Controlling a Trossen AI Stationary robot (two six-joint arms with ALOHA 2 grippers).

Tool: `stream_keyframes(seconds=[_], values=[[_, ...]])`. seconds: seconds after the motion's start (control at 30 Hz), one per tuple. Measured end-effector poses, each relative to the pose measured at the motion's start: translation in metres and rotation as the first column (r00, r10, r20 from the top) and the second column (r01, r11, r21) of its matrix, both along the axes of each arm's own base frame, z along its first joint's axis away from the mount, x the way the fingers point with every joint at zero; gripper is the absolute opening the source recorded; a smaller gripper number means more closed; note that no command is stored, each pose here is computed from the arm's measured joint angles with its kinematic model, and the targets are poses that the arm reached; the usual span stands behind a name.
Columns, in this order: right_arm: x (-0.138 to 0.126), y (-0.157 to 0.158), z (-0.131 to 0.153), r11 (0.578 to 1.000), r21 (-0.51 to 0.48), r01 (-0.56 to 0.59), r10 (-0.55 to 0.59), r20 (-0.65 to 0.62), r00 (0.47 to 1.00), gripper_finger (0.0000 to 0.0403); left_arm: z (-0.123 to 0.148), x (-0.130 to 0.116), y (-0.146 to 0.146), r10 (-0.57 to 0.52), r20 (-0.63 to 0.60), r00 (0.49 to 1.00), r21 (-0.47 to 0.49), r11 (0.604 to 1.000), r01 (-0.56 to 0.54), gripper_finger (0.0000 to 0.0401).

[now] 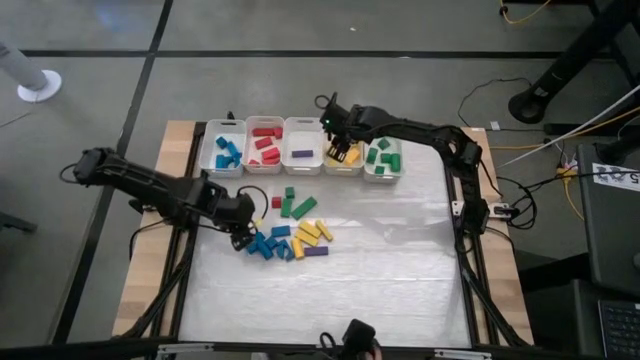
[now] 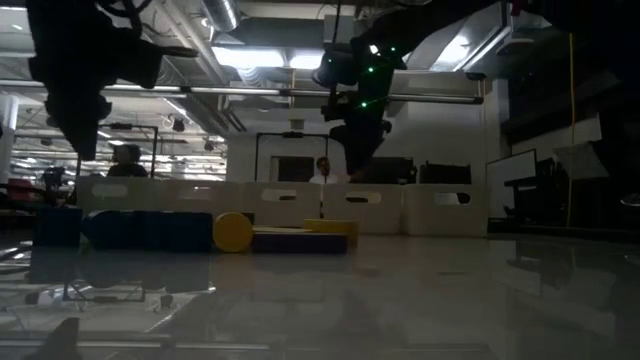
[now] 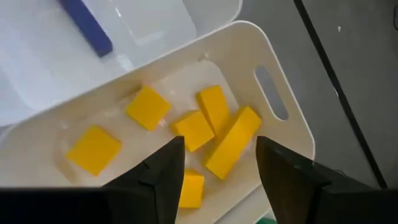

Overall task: Sort blocks
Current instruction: Put the yellow block into the middle right white bin, then put the blue block into the left white bin

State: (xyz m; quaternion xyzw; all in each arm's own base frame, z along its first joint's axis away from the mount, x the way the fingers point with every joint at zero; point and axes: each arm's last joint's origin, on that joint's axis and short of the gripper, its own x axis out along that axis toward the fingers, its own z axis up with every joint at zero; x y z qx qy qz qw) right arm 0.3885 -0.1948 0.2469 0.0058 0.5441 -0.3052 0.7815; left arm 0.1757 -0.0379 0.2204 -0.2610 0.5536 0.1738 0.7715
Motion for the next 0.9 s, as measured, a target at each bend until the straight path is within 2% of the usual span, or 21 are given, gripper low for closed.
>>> stream_keyframes(seconds=[0.17, 0.33, 0.67, 0.9], values=[[0.001, 0.002, 0.0, 1.0, 0.003, -0.006, 0.006, 0.004, 1.0, 0.0206, -0.009, 0.002, -0.013, -0.017, 0.072, 0.997, -0.035, 0.999, 0.02, 0.0196], [0.002, 0.003, -0.001, 0.998, 0.055, -0.034, 0.032, 0.03, 0.999, 0.0206, -0.02, 0.001, -0.021, -0.019, 0.109, 0.994, -0.065, 0.998, 0.026, 0.0196], [0.002, 0.003, -0.001, 0.997, 0.063, -0.039, 0.037, 0.034, 0.999, 0.0207, -0.041, -0.007, -0.029, -0.003, 0.107, 0.994, -0.096, 0.995, 0.014, 0.0196], [0.003, 0.004, -0.001, 0.997, 0.07, -0.044, 0.041, 0.04, 0.998, 0.0207, -0.054, -0.005, -0.031, -0.029, 0.059, 0.998, -0.049, 0.998, 0.031, 0.0196]])
